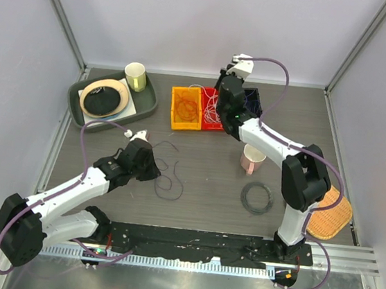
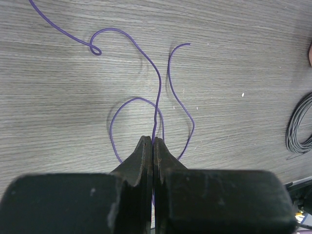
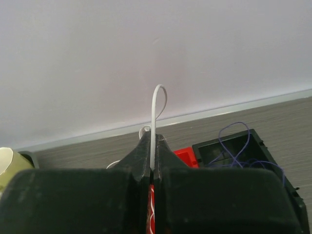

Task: Untangle the cables
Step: Place the cable in the bin.

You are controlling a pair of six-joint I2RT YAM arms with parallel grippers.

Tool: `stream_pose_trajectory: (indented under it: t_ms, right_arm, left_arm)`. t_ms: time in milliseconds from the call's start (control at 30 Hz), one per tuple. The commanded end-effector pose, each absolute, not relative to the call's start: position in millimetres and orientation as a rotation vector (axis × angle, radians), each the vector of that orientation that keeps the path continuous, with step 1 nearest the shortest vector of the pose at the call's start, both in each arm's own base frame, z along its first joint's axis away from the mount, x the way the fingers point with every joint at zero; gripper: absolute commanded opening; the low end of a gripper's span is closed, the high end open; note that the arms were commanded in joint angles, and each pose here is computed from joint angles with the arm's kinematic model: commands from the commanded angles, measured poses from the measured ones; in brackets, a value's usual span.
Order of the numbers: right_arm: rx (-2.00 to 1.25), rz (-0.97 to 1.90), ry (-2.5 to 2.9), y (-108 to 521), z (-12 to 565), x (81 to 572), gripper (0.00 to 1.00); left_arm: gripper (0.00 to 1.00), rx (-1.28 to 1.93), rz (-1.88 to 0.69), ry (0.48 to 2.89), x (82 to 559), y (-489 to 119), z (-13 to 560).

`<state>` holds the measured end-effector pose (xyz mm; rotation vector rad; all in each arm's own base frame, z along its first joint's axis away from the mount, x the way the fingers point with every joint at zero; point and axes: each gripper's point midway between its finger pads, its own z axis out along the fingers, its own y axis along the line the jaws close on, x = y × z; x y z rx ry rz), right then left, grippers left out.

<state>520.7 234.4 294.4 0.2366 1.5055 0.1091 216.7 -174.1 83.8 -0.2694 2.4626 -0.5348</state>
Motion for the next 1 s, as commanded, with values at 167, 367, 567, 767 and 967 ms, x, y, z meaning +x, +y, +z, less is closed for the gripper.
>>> stream_pose_trajectory:
  t_ms: [167, 367, 567, 767, 967]
  right_arm:
    - [0.484, 0.157, 1.342, 174, 347, 487, 0.01]
    - [0.506, 0.17, 1.326, 162, 347, 472, 0.01]
    - [0.383, 0.263, 1.363, 188, 340, 479, 0.01]
    - [0.242, 0.351, 1.423, 233, 328, 503, 0.01]
    - [0.246, 0.279, 1.454, 244, 306, 534, 0.01]
  left_arm:
    - [0.0, -0.247, -0.553, 2.448, 219, -177, 86]
    - [0.0, -0.245, -0.558, 2.448, 218, -178, 86]
    - [0.0, -0.242, -0.564, 2.443, 218, -178, 87]
    - [0.0, -0.243, -0.558, 2.446, 218, -178, 87]
    - [0.0, -0.247, -0.553, 2.439, 219, -176, 88]
